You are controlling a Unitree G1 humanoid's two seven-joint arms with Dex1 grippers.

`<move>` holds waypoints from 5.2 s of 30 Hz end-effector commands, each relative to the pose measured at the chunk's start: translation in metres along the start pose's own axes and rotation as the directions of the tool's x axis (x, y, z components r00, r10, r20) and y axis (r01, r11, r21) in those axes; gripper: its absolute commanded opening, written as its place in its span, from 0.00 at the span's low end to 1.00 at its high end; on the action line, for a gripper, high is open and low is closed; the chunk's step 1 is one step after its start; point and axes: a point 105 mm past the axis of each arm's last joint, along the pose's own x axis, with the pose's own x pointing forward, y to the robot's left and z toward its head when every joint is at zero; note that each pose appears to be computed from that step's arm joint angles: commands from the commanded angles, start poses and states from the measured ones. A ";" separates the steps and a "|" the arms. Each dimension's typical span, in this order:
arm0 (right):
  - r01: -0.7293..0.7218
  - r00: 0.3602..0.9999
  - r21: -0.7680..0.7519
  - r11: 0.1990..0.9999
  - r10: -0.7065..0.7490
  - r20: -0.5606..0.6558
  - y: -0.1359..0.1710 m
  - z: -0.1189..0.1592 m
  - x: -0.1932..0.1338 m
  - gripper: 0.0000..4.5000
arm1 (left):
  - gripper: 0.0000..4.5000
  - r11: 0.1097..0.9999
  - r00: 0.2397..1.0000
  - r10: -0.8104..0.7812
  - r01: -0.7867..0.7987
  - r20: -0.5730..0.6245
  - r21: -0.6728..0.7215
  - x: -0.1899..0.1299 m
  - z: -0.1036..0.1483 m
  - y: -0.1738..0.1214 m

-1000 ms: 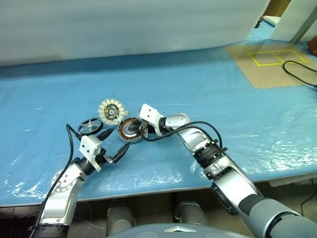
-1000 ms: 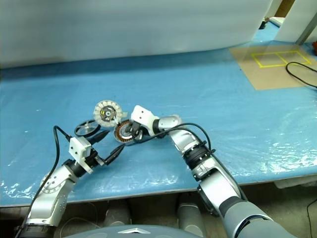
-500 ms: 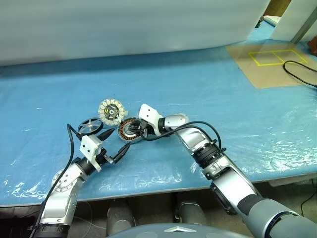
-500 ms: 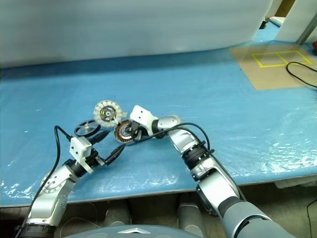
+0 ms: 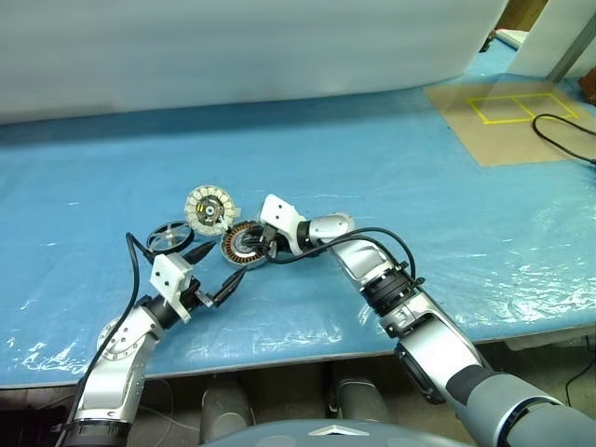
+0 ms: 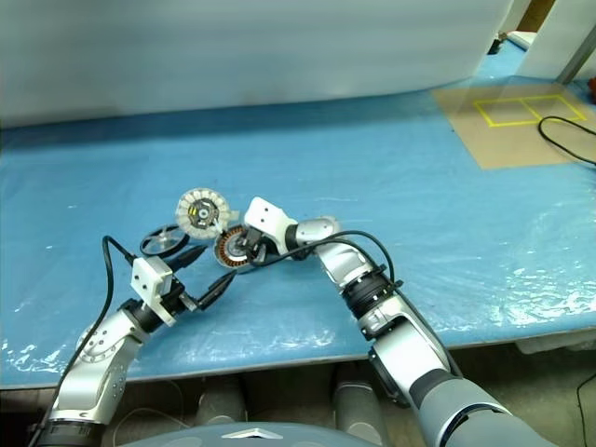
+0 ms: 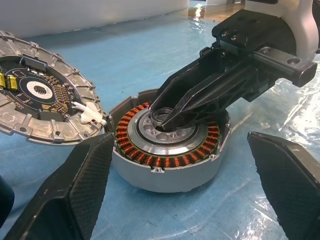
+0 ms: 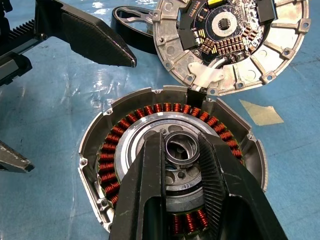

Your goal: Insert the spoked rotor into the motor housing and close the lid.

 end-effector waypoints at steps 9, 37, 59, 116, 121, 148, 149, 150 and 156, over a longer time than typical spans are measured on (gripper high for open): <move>-0.003 1.000 -0.016 1.000 0.003 0.012 0.001 0.005 0.000 0.12 | 1.00 1.000 1.000 -0.003 0.003 0.014 0.018 0.001 0.005 0.001; -0.025 0.997 0.063 0.998 0.020 0.079 0.001 0.015 -0.002 0.56 | 1.00 1.000 1.000 -0.009 0.009 0.007 0.020 0.002 0.004 0.002; 0.023 0.999 0.090 0.996 -0.026 0.031 0.000 -0.004 0.005 0.01 | 1.00 1.000 1.000 -0.013 0.013 -0.001 0.024 0.002 0.003 0.002; -0.093 0.960 -0.075 0.993 0.109 0.259 -0.006 0.051 -0.012 0.01 | 1.00 0.995 0.996 0.087 -0.088 0.007 0.037 -0.022 0.012 0.005; -0.130 0.955 -0.113 0.985 0.155 0.252 -0.002 0.051 -0.008 0.01 | 1.00 0.989 0.989 0.146 -0.146 0.008 0.018 -0.033 0.012 0.002; -0.142 0.961 -0.077 0.987 0.156 0.230 -0.004 0.015 -0.026 0.95 | 1.00 0.850 0.914 0.405 -0.376 0.003 -0.369 -0.063 0.010 0.013; -0.141 0.961 -0.078 0.987 0.156 0.228 -0.004 0.015 -0.026 0.95 | 1.00 0.835 0.909 0.416 -0.380 0.007 -0.398 -0.064 0.012 0.013; -0.138 0.962 -0.081 0.987 0.153 0.224 -0.005 0.014 -0.026 0.95 | 1.00 0.821 0.907 0.422 -0.378 0.009 -0.428 -0.065 0.013 0.011; -0.131 0.965 -0.089 0.987 0.148 0.217 -0.007 0.015 -0.025 0.95 | 1.00 0.779 0.894 0.448 -0.390 0.000 -0.491 -0.074 0.021 0.008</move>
